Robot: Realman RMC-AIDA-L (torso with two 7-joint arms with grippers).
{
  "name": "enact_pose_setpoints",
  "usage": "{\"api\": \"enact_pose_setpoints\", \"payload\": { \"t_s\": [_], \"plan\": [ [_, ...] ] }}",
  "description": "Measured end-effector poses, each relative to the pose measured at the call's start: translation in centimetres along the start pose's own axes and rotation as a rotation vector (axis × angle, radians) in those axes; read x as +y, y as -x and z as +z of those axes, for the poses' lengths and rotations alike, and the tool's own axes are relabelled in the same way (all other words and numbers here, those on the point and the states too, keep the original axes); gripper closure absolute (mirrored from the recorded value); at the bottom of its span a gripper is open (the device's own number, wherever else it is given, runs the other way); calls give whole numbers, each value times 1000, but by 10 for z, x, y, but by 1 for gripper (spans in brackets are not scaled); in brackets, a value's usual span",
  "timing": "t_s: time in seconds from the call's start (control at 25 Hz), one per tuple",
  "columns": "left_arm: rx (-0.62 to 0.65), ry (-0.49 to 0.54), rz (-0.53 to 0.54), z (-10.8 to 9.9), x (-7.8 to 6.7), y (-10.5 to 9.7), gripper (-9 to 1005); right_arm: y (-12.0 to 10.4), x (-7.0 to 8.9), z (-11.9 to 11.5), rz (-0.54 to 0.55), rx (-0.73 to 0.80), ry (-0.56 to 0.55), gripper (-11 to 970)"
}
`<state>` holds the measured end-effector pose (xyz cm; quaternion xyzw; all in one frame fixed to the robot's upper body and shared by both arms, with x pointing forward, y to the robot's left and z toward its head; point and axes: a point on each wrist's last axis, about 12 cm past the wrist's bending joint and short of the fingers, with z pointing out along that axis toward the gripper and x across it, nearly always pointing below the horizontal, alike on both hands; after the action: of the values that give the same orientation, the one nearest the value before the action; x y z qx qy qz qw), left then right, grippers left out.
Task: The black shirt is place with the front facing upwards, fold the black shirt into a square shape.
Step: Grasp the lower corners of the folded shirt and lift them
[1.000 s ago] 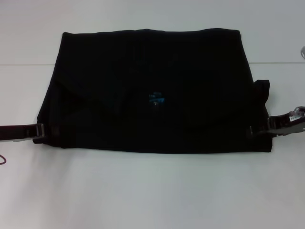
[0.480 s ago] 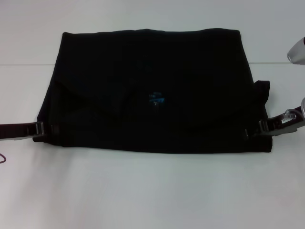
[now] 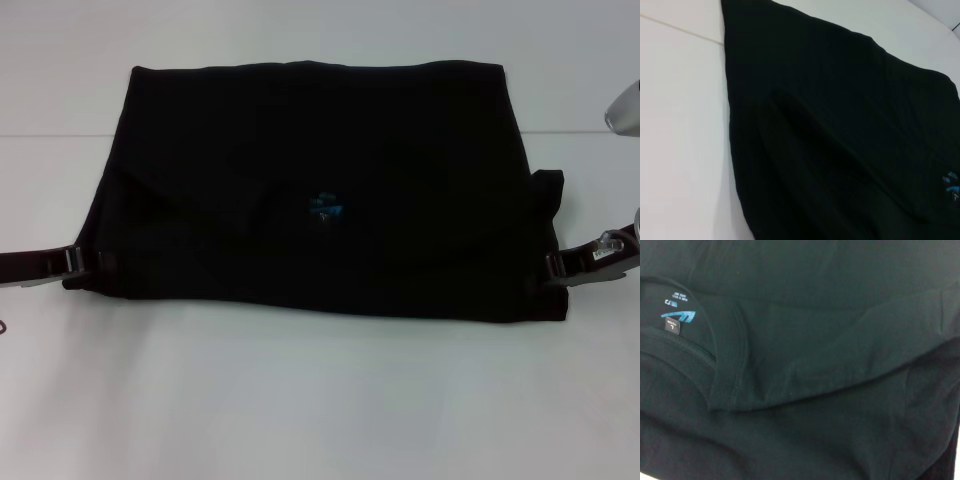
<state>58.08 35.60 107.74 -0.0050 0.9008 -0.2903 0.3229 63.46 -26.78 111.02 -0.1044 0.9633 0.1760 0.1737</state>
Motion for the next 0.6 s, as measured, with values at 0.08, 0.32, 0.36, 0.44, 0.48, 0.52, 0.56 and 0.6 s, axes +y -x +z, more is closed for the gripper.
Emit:
{"api": "enact_pose_setpoints", "payload": {
  "t_s": [0.08, 0.32, 0.36, 0.44, 0.48, 0.52, 0.56, 0.6],
  "plan": [
    [-7, -2, 0, -1, 1, 0, 952, 0, 0, 0, 0, 0, 0, 660],
    [5, -21, 2, 0, -2, -1, 952, 1, 0, 0, -4, 0, 0, 908],
    [7, -26, 3, 0, -3, -1, 952, 1, 0, -1, -7, 3, 3, 908],
    [22, -47, 4, 0, -5, -2, 952, 1, 0, -4, -14, 9, 9, 909],
    [33, -65, 4, 0, -7, -3, 951, 2, 1, -6, -18, 14, 14, 909],
    [45, -85, 2, -1, -9, -5, 951, 3, 0, -10, -22, 15, 17, 909],
    [61, -115, -2, -1, -12, -7, 951, 2, 0, -13, -27, 25, 24, 909],
    [71, -131, -4, -2, -14, -8, 951, 2, 0, -17, -36, 38, 31, 910]
  ]
}}
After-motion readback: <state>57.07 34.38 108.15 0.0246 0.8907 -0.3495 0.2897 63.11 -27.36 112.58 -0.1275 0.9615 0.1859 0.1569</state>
